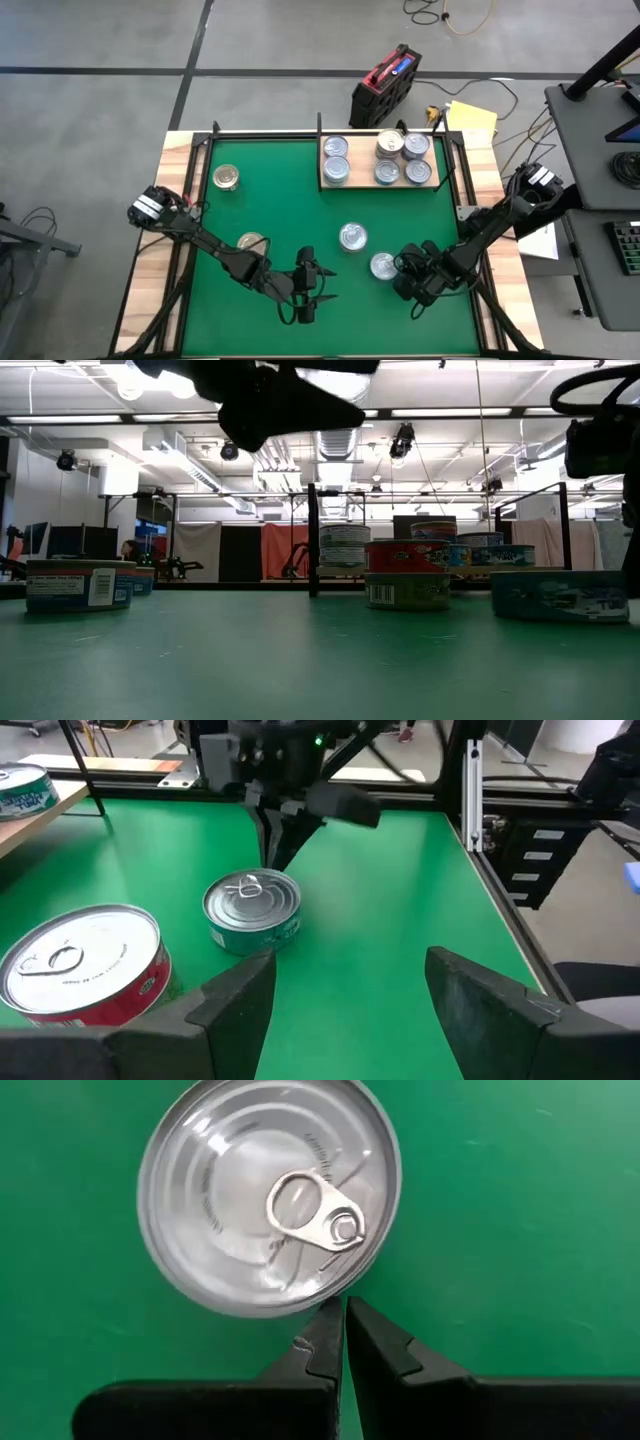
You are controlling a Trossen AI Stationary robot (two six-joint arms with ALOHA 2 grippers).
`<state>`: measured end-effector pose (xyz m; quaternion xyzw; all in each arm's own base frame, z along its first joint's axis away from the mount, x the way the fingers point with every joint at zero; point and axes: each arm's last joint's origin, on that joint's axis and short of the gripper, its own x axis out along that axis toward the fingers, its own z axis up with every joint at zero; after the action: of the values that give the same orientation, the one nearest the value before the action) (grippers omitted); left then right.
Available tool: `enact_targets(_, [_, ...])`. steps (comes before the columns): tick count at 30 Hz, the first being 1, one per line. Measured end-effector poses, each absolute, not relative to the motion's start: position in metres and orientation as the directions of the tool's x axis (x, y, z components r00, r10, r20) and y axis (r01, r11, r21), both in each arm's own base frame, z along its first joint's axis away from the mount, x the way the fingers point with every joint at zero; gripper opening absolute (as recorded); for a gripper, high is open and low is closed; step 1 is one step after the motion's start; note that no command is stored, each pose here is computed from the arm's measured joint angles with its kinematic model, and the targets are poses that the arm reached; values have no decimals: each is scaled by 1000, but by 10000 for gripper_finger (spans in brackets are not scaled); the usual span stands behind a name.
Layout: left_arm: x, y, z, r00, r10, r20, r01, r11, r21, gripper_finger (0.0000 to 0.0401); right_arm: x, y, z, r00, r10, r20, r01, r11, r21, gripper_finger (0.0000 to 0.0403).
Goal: Stack canned seafood by type on shelf
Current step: Stack the green/blue tuna can on top of the green/blue tuna can on the shelf
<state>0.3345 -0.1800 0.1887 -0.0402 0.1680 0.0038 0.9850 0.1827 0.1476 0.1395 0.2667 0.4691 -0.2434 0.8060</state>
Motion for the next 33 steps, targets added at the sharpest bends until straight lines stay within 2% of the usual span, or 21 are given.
enact_targets(6, [337, -182, 177, 934, -2, -358, -19, 998, -54, 242, 184, 148, 140, 449, -145, -881, 622, 759, 192, 9])
enact_targets(13, [338, -182, 171, 929, 1, -370, -12, 1000, -27, 242, 166, 130, 143, 325, -311, -893, 716, 698, 18, 9])
enact_targets(20, [339, -182, 171, 930, 2, -368, -11, 1000, -23, 242, 170, 127, 144, 434, -427, -793, 644, 763, -57, 9])
enact_targets(27, [339, -182, 171, 931, 1, -365, -13, 999, -31, 242, 185, 138, 143, 555, -346, -756, 540, 842, 12, 9])
enact_targets(33, [339, -182, 171, 931, 1, -364, -14, 999, -32, 242, 192, 145, 141, 588, -282, -758, 504, 861, 71, 9])
